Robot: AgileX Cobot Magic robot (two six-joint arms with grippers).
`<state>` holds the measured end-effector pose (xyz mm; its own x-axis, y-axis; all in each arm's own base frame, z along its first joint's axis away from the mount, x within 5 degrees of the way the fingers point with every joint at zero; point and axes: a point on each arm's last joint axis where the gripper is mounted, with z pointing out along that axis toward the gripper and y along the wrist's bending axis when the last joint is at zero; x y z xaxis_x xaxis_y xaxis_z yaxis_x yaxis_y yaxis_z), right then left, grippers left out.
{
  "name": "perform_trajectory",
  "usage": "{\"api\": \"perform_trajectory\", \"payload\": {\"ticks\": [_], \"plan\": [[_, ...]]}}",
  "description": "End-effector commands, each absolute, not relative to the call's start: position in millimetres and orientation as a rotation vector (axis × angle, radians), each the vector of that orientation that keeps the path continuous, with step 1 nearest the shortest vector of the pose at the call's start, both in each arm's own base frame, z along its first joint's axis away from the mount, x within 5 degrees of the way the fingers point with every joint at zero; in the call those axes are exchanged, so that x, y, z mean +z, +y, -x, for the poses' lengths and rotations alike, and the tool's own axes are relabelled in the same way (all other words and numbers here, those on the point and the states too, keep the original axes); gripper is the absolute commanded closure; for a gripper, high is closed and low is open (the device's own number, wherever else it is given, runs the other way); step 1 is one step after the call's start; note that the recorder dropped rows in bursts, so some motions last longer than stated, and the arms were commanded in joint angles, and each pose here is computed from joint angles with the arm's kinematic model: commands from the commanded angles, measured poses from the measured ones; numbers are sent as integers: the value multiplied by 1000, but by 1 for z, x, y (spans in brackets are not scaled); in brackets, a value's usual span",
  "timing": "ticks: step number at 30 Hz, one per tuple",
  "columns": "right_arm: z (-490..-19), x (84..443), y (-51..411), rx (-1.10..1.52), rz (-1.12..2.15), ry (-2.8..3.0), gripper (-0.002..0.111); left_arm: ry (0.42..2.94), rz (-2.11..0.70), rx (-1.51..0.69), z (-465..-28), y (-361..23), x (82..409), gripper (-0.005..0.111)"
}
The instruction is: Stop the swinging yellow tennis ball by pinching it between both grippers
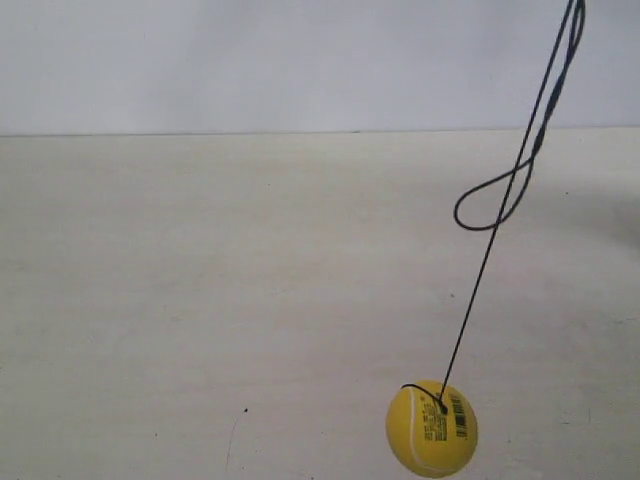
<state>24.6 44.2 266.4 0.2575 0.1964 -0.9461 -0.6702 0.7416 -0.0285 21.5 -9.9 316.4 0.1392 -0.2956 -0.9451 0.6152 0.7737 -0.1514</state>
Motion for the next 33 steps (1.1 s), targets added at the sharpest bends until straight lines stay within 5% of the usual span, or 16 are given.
{"api": "perform_trajectory", "payload": {"ticks": [1,33], "plan": [[-23,267,44,626,484,1161,108,1277,-281,-700,-20,-9,316,102],[-22,267,45,639,494,1153,108,1299,-184,-571,-22,-5,315,102]]}}
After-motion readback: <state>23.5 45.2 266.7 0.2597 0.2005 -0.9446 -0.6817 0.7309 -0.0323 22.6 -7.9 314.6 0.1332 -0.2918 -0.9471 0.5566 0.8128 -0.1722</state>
